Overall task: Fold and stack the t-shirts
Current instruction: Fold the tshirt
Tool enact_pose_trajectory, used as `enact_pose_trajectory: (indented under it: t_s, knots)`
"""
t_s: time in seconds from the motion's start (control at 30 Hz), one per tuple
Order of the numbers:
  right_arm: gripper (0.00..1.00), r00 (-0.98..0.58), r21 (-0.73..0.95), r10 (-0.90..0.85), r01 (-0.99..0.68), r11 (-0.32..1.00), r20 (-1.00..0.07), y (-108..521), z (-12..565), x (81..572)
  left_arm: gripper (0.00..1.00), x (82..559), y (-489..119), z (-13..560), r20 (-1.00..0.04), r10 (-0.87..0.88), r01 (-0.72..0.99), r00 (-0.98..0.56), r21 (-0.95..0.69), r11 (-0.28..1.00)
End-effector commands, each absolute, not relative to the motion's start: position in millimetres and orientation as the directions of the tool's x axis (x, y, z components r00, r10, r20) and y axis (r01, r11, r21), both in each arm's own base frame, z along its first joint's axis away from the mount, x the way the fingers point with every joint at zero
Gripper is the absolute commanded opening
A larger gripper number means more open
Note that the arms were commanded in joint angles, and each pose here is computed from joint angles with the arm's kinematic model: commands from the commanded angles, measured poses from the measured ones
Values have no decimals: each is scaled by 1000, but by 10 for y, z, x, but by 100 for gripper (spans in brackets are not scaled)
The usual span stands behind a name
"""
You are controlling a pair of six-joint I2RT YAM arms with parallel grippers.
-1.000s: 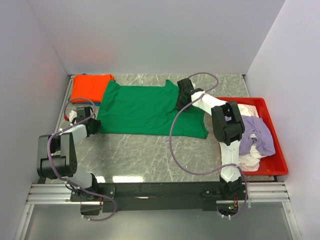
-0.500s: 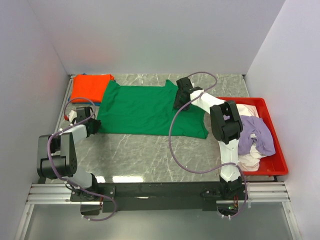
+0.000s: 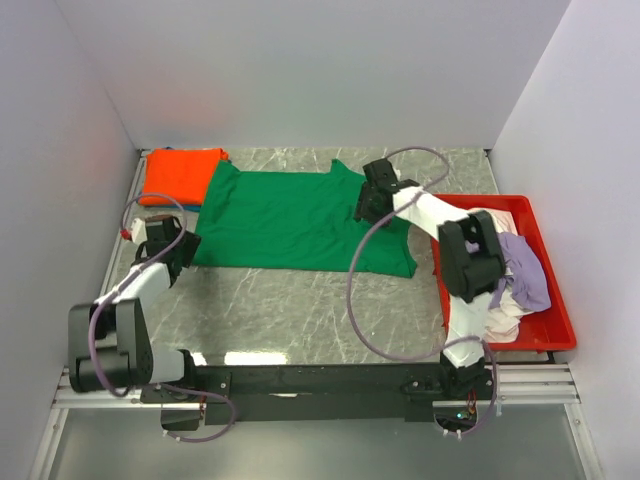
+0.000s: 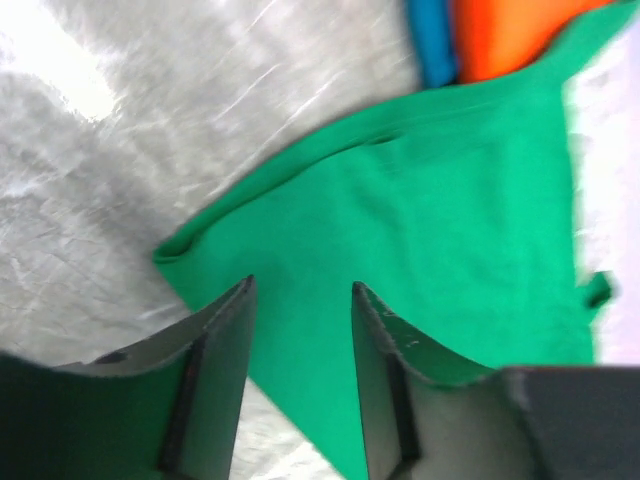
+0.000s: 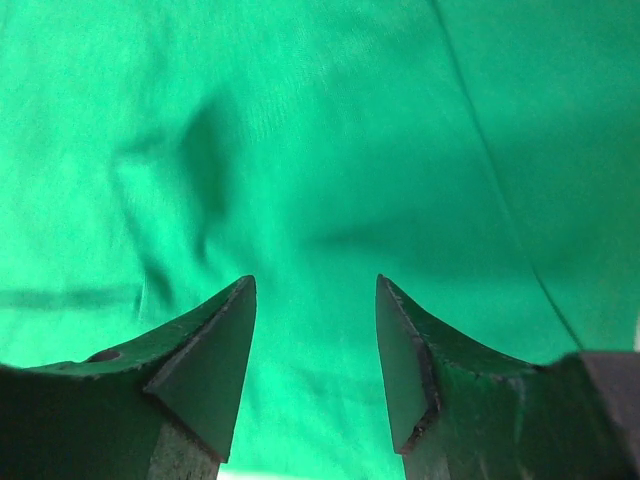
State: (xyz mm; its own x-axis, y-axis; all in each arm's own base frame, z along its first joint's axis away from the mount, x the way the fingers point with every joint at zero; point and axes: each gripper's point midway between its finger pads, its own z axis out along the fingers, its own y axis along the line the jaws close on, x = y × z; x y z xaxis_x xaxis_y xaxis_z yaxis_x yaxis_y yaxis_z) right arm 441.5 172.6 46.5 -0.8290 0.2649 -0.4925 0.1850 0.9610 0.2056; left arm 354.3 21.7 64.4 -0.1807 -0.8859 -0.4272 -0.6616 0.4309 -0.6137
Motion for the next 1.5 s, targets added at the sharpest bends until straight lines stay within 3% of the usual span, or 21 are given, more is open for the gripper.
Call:
enact_pose_trajectory:
  t_s: [0.0, 0.27, 0.73, 0.87, 1.23, 1.47]
  knots:
    - [59, -734, 307, 335, 179, 935, -590, 1649, 1121, 4354, 50, 3468, 362, 832, -471, -876, -673, -103, -615, 410]
    - [57, -713, 531, 451, 129, 837, -537, 1757, 1181, 3648, 51, 3243, 362, 561, -444, -892, -725, -89, -585, 364]
    - [58, -695, 556, 547, 250, 793, -468, 1449, 592, 2910, 50, 3395, 367, 222, -433, -892, -749, -127, -548, 373]
    - [58, -662, 545, 593, 318, 776, -459, 1296, 508, 2812, 32, 3407, 376, 196, -436, -889, -763, -144, -524, 380]
    - [60, -577, 543, 682, 429, 722, -450, 1002, 403, 2841, 1, 3299, 416, 240, -468, -870, -768, -155, -497, 405]
    - [59, -538, 515, 697, 472, 716, -475, 886, 358, 2948, 1, 3268, 399, 254, -465, -871, -762, -158, -504, 407]
